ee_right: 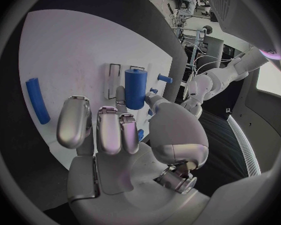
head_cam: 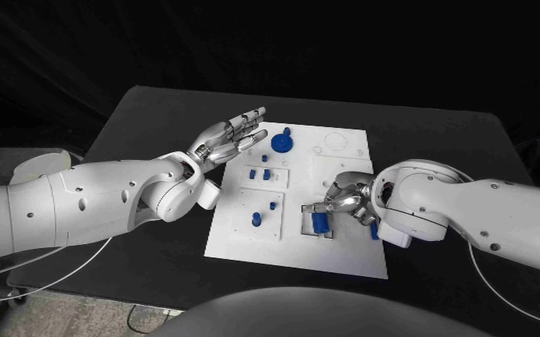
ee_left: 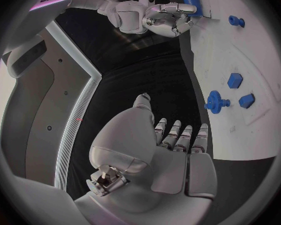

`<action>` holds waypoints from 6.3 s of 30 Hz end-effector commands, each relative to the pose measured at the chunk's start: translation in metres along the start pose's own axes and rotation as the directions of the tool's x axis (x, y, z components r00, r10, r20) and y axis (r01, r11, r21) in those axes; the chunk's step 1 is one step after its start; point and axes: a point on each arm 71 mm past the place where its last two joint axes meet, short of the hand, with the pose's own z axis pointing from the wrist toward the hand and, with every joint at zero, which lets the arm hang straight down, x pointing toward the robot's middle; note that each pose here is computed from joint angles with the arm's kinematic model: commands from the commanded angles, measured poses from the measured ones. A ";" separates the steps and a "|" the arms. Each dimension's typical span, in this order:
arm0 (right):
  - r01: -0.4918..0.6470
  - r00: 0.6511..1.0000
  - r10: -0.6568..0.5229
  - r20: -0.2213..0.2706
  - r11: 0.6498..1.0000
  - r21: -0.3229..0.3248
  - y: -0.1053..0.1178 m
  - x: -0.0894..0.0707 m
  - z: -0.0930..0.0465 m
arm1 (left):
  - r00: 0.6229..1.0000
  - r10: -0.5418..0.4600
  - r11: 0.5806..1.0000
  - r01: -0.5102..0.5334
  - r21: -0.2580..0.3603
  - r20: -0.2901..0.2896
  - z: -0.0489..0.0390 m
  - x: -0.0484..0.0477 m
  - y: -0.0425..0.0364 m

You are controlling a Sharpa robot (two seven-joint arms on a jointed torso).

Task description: Assemble the parts on the task board

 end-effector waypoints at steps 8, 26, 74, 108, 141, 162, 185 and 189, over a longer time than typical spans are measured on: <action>0.031 0.999 -0.030 -0.031 0.999 0.020 -0.002 0.005 0.002 | 1.000 -0.016 1.000 0.016 0.003 -0.026 0.0005 0.0030 -0.0001; 0.021 1.000 -0.020 -0.024 0.999 0.026 -0.005 0.005 0.003 | 0.999 -0.020 1.000 0.020 0.001 -0.029 0.0014 0.0041 0.0001; -0.015 0.996 0.014 0.091 1.000 0.006 -0.022 -0.024 -0.030 | 0.999 -0.032 0.999 0.032 -0.011 -0.024 0.0009 0.0032 0.0014; 0.214 0.955 -0.252 0.157 0.951 0.224 -0.093 -0.033 -0.047 | 0.999 -0.036 0.999 0.035 -0.018 -0.030 0.0021 0.0045 0.0032; 0.211 0.964 -0.238 0.122 0.957 0.198 -0.087 -0.011 -0.032 | 0.998 -0.045 0.999 0.044 -0.029 -0.039 0.0006 0.0065 0.0080; 0.040 0.993 -0.056 0.102 0.988 0.147 -0.081 -0.003 -0.029 | 0.998 -0.047 0.998 0.045 -0.035 -0.038 -0.0006 0.0063 0.0091; -0.225 0.974 0.226 -0.011 0.972 0.070 -0.053 0.002 -0.029 | 0.998 -0.049 0.998 0.047 -0.041 -0.043 0.0008 0.0074 0.0100; -0.217 0.976 0.218 -0.013 0.974 0.064 -0.049 0.001 -0.025 | 0.998 -0.050 0.998 0.049 -0.042 -0.046 0.0015 0.0083 0.0101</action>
